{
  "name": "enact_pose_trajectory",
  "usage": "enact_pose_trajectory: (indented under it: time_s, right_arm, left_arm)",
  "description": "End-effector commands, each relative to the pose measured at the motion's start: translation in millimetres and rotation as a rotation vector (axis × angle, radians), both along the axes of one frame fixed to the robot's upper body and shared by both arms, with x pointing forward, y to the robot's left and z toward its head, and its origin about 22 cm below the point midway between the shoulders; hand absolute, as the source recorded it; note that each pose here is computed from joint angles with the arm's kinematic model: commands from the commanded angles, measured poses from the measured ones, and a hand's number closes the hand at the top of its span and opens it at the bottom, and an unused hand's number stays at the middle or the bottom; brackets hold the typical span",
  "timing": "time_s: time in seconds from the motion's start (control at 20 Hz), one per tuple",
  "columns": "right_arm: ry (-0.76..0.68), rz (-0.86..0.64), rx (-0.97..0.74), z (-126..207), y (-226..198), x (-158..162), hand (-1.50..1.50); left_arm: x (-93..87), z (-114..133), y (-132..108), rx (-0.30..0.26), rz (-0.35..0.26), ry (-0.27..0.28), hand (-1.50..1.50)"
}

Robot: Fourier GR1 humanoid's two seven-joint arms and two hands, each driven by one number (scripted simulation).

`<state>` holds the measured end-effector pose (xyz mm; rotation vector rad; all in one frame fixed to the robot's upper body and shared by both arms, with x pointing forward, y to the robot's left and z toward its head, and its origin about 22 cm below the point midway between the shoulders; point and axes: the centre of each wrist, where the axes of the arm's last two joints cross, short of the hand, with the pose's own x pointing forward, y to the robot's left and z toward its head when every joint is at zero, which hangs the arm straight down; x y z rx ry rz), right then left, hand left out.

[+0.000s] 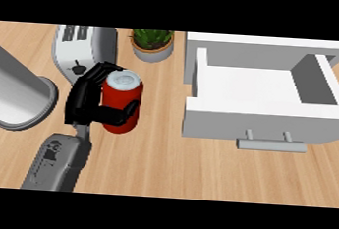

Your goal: Pick up the can, place it into the drawer and close the drawer

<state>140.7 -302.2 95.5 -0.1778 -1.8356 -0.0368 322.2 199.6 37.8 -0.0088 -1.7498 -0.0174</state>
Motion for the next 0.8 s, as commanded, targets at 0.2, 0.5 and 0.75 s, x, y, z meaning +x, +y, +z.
enact_pose_trajectory:
  time_s: [0.2, 0.5, 0.75]
  right_arm:
    - [0.007, 0.006, 0.007, -5.4, 3.8, -1.9, -1.50]
    - [0.017, -0.013, -0.015, 8.4, -6.6, -13.2, -1.50]
    - [0.004, -0.002, -0.020, 13.7, -14.7, -1.6, -1.50]
  left_arm:
    - [19.3, 70.8, -72.4, 0.035, -0.064, -0.032, 1.50]
    - [40.6, 110.1, -108.1, 0.058, -0.072, -0.047, 1.50]
    - [44.3, 161.5, -146.5, 0.074, -0.099, -0.097, 1.50]
